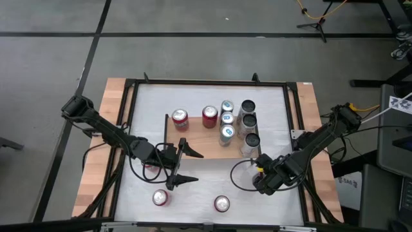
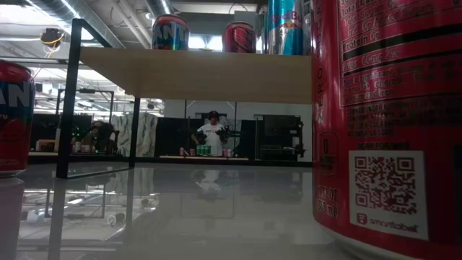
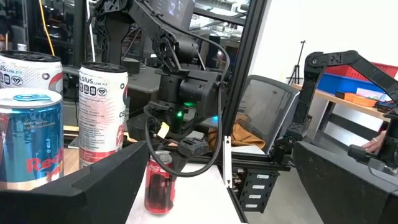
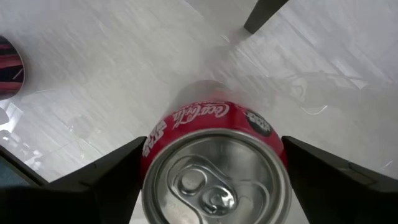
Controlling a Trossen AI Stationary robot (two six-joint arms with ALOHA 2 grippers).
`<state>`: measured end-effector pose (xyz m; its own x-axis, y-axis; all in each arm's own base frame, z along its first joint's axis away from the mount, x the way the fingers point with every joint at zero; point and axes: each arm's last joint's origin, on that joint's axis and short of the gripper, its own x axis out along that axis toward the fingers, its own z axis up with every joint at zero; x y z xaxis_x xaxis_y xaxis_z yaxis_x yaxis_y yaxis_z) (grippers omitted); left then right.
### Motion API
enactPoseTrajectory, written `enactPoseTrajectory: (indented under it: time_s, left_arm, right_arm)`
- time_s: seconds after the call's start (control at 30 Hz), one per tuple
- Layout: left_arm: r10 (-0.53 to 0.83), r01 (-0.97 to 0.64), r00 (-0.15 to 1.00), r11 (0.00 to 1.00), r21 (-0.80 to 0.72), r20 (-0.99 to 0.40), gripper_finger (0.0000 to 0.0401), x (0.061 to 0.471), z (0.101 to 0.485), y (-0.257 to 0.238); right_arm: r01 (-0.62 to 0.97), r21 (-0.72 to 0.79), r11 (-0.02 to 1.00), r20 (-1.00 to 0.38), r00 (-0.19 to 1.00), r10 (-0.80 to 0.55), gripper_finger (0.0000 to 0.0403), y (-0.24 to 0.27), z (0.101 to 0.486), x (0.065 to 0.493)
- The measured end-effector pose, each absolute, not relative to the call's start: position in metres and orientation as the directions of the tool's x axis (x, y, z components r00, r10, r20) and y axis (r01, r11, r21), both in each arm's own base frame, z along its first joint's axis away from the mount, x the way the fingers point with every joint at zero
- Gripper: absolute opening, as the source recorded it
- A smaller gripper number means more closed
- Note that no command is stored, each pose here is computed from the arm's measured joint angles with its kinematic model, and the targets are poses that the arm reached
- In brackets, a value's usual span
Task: Place canned beverage on shelf
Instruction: Put the right red-black soda can on the shelf aligned with the other red-black soda can
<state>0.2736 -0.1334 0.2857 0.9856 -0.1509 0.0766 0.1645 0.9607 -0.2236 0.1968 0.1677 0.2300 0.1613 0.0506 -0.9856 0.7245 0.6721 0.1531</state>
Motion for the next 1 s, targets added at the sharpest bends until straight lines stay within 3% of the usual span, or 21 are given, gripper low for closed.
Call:
enactPoseTrajectory:
  time_s: [0.33,0.63,1.0]
  left_arm:
    - [-0.151,0.164,0.986,0.961,-0.224,0.077,0.0396,0.274,0.286,-0.133]
    - [-0.151,0.164,0.986,0.961,-0.224,0.077,0.0396,0.274,0.286,-0.133]
    - [-0.151,0.165,0.986,0.961,-0.224,0.077,0.0396,0.274,0.286,-0.133]
  right_arm:
    - [0.725,0.152,0.672,-0.986,0.161,0.050,0.0397,0.168,0.230,0.197]
    - [0.730,0.174,0.661,-0.982,0.177,0.063,0.0394,0.169,0.230,0.198]
    - [0.726,0.162,0.669,-0.982,0.182,0.041,0.0392,0.170,0.260,0.200]
